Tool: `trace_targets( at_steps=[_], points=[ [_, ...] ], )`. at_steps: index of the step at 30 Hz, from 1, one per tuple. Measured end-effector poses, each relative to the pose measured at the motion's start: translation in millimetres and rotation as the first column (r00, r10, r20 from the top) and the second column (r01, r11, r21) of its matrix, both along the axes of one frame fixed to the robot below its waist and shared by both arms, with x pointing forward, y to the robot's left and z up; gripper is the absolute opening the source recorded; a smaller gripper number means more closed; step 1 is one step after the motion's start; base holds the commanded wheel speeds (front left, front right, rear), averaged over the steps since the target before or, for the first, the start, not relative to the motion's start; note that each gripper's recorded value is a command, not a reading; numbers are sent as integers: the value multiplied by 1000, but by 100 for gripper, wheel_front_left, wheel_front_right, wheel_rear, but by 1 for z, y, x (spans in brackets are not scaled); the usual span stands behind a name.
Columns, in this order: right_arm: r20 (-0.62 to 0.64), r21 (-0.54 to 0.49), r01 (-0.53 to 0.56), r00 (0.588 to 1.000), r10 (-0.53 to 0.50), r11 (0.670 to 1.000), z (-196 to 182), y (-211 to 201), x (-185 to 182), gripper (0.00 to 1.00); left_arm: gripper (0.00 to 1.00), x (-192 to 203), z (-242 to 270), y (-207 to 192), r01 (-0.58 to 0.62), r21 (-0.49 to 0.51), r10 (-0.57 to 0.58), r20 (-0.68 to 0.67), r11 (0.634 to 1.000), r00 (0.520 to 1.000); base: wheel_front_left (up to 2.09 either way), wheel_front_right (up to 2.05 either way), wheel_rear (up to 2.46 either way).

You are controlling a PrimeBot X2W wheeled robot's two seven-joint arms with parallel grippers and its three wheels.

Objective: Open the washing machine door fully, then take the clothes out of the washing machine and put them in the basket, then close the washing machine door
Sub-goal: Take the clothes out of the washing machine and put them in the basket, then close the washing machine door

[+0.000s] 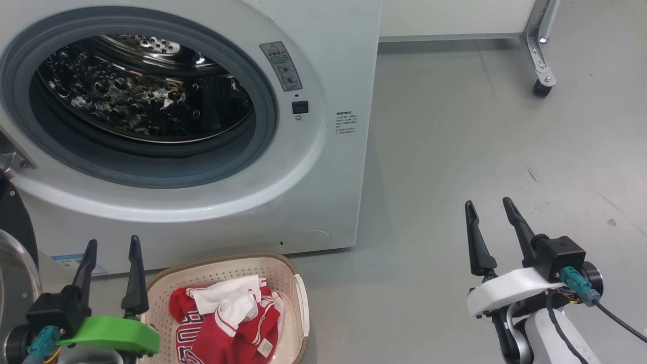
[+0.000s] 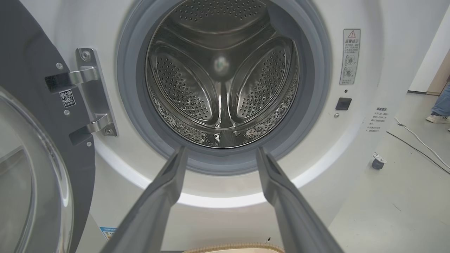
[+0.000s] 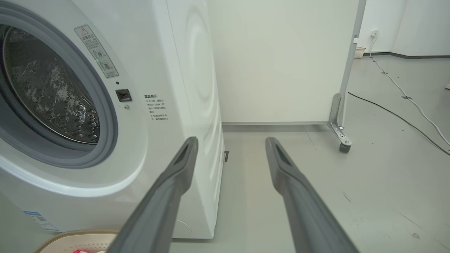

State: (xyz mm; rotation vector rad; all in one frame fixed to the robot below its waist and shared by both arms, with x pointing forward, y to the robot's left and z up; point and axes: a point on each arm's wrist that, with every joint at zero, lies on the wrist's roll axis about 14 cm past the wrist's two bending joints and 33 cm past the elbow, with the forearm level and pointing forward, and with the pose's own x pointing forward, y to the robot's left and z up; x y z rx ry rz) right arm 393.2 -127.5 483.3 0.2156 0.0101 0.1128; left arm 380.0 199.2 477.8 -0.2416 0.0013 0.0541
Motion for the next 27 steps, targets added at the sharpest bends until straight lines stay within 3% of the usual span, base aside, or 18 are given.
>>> trace_targets(
  at_steps=[27],
  points=[
    [-3,1,3,1000,-3,1000,-2,0,1,100,100,0,3,3,-7,29,7,9,1000,1000,-17,17,0]
  ],
)
